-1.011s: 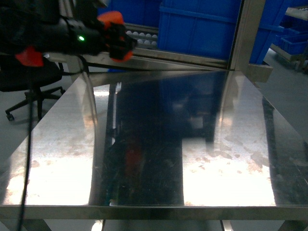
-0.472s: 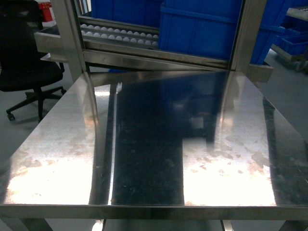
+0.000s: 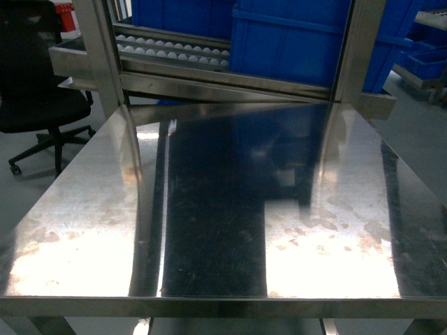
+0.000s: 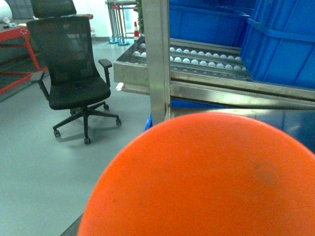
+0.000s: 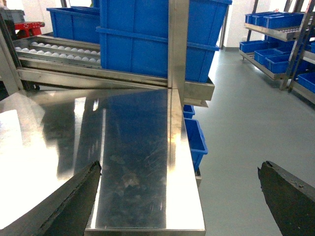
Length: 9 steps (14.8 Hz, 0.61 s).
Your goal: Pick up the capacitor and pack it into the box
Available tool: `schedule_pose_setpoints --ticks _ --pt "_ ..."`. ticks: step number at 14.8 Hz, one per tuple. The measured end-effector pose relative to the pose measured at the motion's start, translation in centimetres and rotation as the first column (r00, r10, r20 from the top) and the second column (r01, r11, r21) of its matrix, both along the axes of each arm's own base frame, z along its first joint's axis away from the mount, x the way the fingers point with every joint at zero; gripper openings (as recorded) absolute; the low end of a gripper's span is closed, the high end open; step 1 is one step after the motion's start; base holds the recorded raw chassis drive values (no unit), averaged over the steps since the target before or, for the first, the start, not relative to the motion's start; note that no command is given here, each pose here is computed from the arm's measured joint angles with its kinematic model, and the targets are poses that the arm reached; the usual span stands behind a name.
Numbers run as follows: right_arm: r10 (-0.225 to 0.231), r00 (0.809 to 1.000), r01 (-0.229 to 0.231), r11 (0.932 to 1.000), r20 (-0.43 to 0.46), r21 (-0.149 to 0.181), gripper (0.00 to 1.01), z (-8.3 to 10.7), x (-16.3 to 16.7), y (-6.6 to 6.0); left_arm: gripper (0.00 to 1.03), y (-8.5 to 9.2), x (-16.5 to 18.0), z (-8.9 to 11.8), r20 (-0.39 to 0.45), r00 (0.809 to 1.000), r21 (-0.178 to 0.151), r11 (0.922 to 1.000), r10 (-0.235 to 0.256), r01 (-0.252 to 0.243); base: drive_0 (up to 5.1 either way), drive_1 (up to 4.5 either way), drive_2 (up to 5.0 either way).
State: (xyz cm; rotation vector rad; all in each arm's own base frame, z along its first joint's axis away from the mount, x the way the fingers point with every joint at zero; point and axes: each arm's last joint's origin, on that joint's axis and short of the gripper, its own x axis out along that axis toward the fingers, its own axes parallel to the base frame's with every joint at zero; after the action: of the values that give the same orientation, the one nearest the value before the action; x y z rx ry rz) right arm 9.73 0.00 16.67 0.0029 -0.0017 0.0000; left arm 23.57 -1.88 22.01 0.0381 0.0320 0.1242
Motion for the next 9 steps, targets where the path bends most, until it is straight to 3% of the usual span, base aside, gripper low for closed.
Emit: schedule_pose_setpoints --ticks 1,2,3,7,9 --pt "0.0 1.0 0.0 1.0 0.0 0.0 0.98 0.0 0.0 0.0 0.44 0.2 -0.1 0.1 0.026 0.999 -0.011 0.9993 -0.036 0.037 0.0 0.0 0.0" --pt "0.0 1.0 0.0 1.0 0.0 0.0 0.98 0.0 0.0 0.0 0.44 0.3 -0.9 -0.3 0.037 0.994 -0.018 0.9943 -0.105 0.105 0.0 0.0 0.0" --pt "0.0 1.0 0.0 1.0 0.0 0.0 0.98 0.0 0.0 0.0 0.44 0.5 -2.0 -1.1 0.028 0.992 -0.023 0.9921 -0.123 0.123 0.0 0.0 0.0" --pt "0.0 1.0 0.0 1.0 0.0 0.0 0.98 0.0 0.0 0.0 0.44 2.0 -4.9 -2.8 0.021 0.994 -0.032 0.9936 -0.108 0.109 0.0 0.0 0.0" --pt "0.0 1.0 0.0 1.0 0.0 0.0 0.98 0.0 0.0 0.0 0.44 1.9 -6.3 -3.4 0.023 0.992 -0.031 0.9921 -0.12 0.121 0.0 0.0 0.0"
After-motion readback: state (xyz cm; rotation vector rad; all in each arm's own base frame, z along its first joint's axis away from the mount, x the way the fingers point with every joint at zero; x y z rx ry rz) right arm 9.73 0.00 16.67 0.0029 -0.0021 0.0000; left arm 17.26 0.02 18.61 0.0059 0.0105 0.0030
